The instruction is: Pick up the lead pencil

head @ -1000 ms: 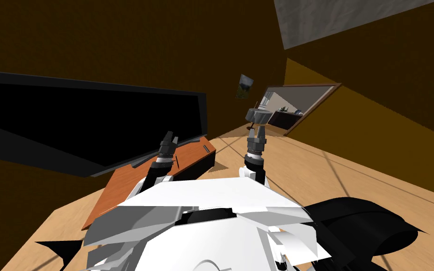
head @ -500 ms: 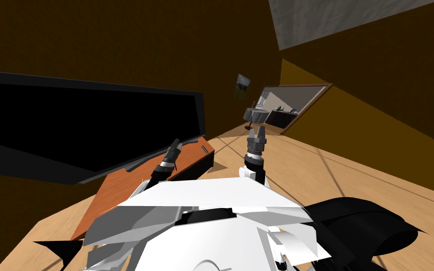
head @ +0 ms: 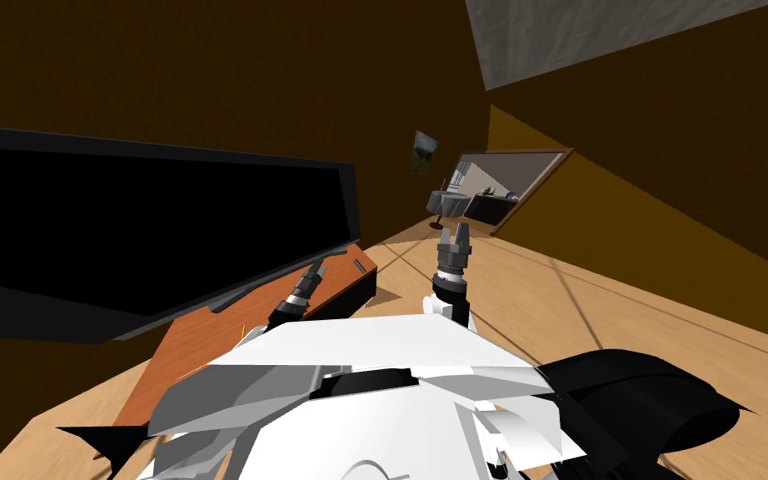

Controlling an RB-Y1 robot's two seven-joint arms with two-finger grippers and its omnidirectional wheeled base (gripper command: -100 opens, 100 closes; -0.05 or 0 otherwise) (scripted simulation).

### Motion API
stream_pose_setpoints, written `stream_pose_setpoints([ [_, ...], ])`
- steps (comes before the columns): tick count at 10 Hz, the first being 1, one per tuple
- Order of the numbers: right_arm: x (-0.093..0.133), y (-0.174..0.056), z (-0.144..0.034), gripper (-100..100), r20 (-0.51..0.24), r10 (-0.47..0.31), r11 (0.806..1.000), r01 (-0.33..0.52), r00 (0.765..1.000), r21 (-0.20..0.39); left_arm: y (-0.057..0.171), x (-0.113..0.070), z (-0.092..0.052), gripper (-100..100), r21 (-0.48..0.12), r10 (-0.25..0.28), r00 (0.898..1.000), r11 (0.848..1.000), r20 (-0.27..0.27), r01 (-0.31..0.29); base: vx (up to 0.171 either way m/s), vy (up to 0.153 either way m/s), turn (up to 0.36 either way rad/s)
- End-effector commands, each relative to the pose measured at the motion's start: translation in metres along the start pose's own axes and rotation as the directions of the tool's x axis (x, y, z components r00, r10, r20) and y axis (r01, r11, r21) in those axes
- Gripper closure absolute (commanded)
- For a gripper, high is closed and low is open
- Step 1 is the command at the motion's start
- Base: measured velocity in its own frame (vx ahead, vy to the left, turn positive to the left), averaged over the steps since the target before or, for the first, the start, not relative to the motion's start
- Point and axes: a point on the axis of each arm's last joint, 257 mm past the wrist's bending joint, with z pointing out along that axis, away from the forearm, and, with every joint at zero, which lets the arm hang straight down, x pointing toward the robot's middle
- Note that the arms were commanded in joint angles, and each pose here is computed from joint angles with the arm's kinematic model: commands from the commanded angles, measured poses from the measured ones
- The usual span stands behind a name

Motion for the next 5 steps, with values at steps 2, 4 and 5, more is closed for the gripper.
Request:
stream_pose_setpoints([
  [2,0.0,0.0,0.0,0,0.0,0.0,1.0,0.0,1.0,0.0,0.035,0.012,-0.015,-100,-0.086,-0.021,0.998,0.996,-0.065,0.015,0.031,0.008,-0.112],
  [4,0.0,0.0,0.0,0,0.0,0.0,1.0,0.0,1.0,0.0,0.062,0.02,-0.03,-100,-0.15,-0.038,0.994,0.988,-0.105,0.022,0.024,0.007,-0.089],
  [5,0.0,0.0,0.0,0,0.0,0.0,1.0,0.0,1.0,0.0,0.078,0.028,-0.043,-100,-0.192,-0.057,0.988,0.981,-0.145,0.028,0.022,0.005,-0.113],
])
